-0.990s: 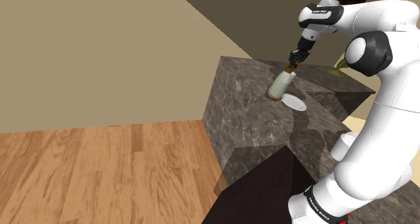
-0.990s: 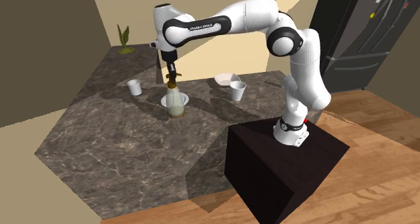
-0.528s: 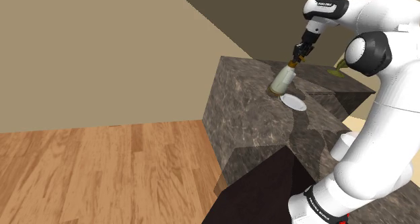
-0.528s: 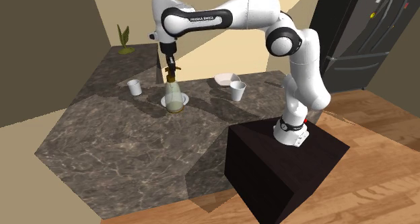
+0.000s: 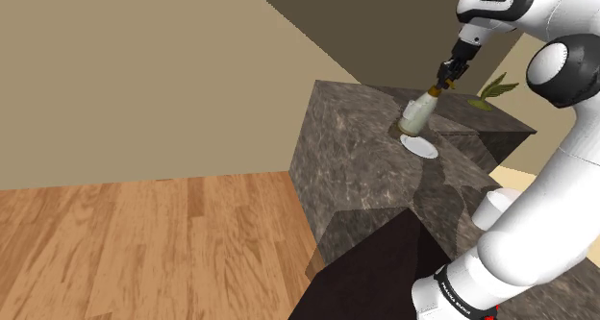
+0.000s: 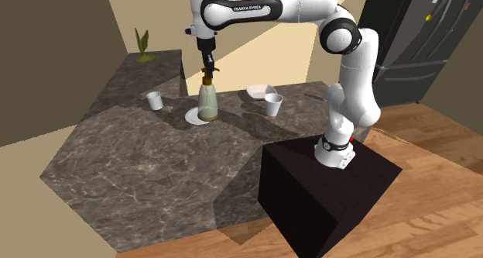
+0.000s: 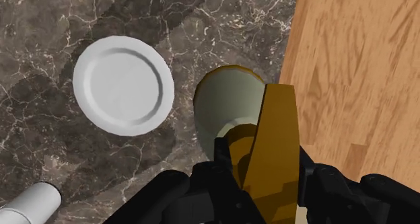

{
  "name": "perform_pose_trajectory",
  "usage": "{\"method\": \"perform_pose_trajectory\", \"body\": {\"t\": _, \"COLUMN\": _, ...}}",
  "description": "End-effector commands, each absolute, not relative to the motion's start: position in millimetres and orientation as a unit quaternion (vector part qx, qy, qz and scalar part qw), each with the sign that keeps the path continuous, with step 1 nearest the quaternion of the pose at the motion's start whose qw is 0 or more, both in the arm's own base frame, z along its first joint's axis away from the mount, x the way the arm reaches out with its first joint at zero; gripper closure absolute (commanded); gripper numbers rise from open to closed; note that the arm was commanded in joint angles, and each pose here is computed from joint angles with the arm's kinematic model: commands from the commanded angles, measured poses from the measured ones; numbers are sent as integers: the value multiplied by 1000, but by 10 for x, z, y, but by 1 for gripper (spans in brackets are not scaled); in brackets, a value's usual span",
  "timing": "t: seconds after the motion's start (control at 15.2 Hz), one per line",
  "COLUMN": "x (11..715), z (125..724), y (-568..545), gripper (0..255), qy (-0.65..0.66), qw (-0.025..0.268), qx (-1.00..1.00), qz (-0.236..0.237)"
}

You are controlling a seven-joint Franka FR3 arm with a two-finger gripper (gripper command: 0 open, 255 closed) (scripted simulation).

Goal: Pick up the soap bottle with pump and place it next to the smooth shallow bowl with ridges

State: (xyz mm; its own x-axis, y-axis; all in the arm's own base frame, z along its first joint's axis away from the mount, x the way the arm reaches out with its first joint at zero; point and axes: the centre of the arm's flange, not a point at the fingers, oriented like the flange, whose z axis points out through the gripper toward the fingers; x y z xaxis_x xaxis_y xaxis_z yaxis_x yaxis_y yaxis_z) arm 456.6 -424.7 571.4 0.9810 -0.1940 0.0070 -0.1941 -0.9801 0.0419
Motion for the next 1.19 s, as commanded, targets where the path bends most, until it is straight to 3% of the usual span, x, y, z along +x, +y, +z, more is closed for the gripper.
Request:
{"method": "perform_pose_trajectory", "body": {"t": 0.0, "x": 4308, "z": 5786, "y": -4236, "gripper": 255, "qy": -97, "qw": 21, "qx": 995, "qz": 2}}
{"method": "perform_pose_trajectory", "body": {"t": 1.12, "x": 2167, "z": 6455, "y": -4276, "gripper": 255, "qy": -97, "qw": 21, "qx": 995, "qz": 2}}
